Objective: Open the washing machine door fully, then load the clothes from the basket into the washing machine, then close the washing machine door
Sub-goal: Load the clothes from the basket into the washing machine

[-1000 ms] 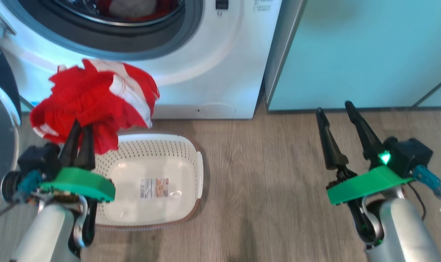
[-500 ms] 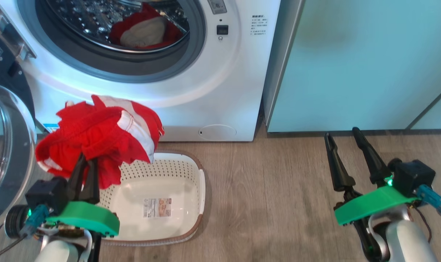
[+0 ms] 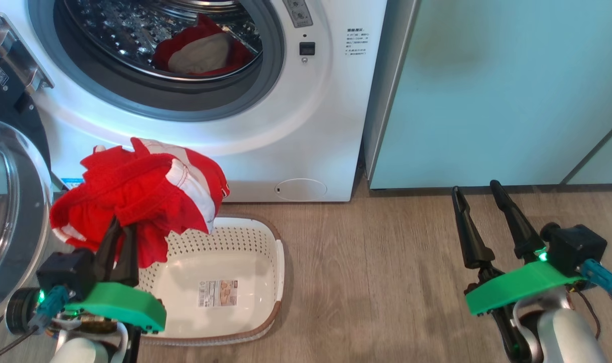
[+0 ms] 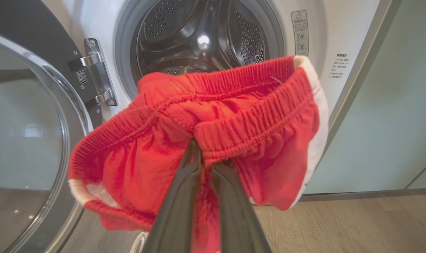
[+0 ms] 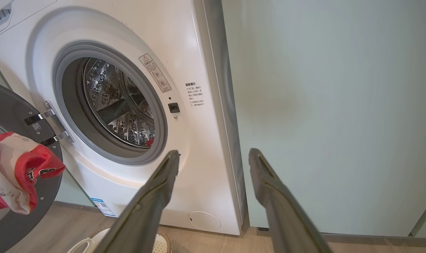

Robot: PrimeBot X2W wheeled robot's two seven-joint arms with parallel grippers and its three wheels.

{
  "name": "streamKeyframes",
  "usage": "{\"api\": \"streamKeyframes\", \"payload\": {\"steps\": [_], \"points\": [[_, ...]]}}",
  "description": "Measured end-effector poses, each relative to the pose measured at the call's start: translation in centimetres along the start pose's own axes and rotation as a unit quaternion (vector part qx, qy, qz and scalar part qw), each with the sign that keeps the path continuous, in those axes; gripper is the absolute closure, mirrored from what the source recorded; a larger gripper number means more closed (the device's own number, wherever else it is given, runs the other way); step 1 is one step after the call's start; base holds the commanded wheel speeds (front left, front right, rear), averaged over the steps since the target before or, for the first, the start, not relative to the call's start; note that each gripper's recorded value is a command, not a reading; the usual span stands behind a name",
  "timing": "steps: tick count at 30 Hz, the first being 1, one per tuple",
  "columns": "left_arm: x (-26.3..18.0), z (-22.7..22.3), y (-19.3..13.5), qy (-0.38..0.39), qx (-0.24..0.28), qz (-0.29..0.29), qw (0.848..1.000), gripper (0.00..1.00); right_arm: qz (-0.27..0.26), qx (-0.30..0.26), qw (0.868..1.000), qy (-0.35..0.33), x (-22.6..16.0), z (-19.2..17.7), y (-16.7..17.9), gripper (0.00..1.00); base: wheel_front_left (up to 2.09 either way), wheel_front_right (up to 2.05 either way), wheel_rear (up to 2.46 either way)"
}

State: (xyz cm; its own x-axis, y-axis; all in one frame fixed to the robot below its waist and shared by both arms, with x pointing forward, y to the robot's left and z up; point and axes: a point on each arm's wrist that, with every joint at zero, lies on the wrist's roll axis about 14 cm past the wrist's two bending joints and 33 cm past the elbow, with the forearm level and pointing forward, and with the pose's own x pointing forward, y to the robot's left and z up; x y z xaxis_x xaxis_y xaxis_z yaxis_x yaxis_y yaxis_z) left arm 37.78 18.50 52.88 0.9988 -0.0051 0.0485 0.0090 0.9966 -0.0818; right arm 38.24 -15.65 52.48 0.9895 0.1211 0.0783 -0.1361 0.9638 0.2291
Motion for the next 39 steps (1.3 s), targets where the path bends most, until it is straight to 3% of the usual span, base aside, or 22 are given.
{"api": "streamKeyframes", "payload": {"steps": [27, 39], "points": [[0.5, -1.6, -0.7, 0.023, 0.005, -0.012, 1.000, 1.00, -0.008, -0.002, 1.000, 0.006, -0.2, -0.3, -0.5, 0.00, 0.00, 0.00, 0.00], [6.3, -2.1, -1.6, 0.006, 0.002, -0.035, 0.999, 1.00, -0.019, -0.034, 0.999, 0.027, 2.6, -1.3, -2.0, 0.00, 0.00, 0.00, 0.00]]}}
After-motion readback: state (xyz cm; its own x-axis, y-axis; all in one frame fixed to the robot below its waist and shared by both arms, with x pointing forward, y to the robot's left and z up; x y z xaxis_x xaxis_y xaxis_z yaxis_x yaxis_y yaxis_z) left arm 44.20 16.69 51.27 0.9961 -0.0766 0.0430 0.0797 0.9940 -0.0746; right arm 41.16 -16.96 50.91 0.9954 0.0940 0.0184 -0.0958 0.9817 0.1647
